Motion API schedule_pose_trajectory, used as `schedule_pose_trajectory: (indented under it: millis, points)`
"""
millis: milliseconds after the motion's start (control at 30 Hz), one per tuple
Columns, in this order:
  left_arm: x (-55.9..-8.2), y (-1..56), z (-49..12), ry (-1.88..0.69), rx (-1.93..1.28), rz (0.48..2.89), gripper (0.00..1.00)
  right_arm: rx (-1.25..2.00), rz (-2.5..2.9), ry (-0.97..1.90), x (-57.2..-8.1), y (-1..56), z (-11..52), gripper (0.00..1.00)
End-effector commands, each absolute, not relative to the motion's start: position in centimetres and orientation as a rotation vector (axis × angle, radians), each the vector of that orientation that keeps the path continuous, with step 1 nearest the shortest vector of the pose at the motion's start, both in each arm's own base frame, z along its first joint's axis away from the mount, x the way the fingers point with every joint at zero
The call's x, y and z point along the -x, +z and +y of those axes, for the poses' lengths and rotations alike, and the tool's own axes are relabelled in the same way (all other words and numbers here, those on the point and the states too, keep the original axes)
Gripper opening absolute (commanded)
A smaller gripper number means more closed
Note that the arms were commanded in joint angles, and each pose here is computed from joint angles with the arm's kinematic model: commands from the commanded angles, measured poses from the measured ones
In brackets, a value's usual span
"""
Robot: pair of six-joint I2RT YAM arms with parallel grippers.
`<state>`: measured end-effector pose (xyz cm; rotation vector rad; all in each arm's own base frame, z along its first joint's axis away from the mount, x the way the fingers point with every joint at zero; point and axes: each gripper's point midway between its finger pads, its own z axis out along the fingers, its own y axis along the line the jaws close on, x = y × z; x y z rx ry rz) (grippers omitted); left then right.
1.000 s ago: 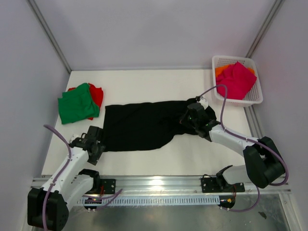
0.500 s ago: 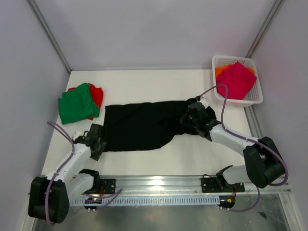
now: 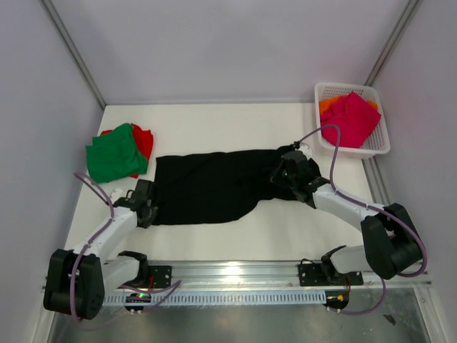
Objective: Fold and stack the t-shirts
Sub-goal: Grap the side of the flattened tshirt closest away from the robot with both arms, then fold the other side of the tshirt into a rectangle
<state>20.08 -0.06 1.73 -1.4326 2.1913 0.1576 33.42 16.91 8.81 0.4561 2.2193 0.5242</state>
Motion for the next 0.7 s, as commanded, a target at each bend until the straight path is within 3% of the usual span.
schedule_pose_trajectory:
  millis: [0, 367, 667]
  points:
    - [-21.3, 2.3, 0.2, 0.140, 1.403, 2.141, 0.03, -0.441, 2.159, 0.542, -34.3, 10.3, 17.0, 0.06]
    - [-21.7, 4.3, 0.7, 0.184, 1.382, 2.134, 0.00, -0.440, 2.154, 0.529, -34.8, 10.4, 16.9, 0.06]
    - [-26.2, 10.0, 1.1, 0.256, 1.302, 2.119, 0.00, -0.440, 2.033, 0.440, -39.4, 16.2, 13.9, 0.05]
